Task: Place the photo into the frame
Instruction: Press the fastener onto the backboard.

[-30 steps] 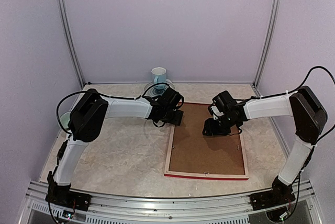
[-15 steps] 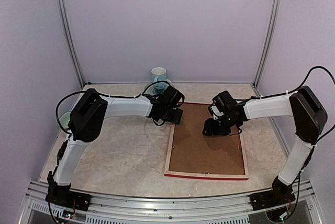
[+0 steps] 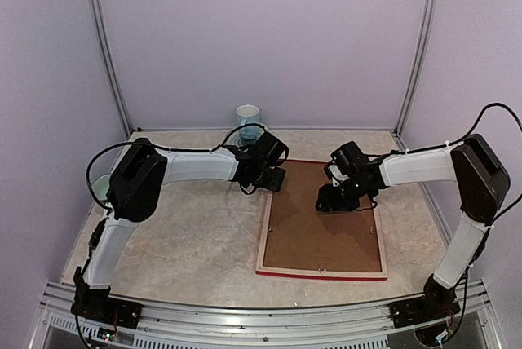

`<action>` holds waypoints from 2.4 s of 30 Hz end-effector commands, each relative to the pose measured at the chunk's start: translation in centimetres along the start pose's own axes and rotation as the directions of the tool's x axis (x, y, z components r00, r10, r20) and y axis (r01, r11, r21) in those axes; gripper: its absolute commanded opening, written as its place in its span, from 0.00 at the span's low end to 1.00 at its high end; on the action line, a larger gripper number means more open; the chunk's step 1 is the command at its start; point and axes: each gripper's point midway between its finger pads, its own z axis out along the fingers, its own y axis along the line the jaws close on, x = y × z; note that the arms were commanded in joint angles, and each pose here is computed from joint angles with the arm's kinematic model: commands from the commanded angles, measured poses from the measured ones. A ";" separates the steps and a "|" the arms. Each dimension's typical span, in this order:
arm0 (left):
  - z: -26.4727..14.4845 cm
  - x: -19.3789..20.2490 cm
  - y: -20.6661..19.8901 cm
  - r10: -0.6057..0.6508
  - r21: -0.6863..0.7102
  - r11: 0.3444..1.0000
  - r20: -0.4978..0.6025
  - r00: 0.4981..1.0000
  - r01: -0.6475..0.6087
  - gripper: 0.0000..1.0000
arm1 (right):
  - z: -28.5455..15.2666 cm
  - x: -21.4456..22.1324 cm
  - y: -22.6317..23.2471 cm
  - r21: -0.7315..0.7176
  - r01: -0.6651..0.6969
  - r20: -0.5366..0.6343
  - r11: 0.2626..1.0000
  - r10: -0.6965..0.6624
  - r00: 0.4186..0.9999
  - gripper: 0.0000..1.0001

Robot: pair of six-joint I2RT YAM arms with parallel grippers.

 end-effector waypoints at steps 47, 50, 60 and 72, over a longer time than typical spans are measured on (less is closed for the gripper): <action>2.5 4.3 -0.7 0.053 0.009 0.999 -0.140 0.989 -0.052 0.62 | 1.1 2.3 -1.4 0.056 -0.012 -0.092 0.998 0.017 0.996 0.55; 2.6 4.9 -0.6 0.059 0.003 0.998 -0.160 0.985 -0.059 0.60 | 1.1 2.3 -1.4 0.055 -0.012 -0.092 0.998 0.017 0.996 0.55; 2.6 6.3 -0.7 0.073 0.022 0.997 -0.204 0.976 -0.070 0.60 | 1.2 2.4 -1.4 0.053 -0.013 -0.093 0.998 0.018 0.995 0.55; 2.5 7.3 -0.4 0.076 0.024 0.997 -0.231 0.970 -0.073 0.56 | 1.2 2.4 -1.4 0.055 -0.011 -0.090 0.998 0.016 0.996 0.55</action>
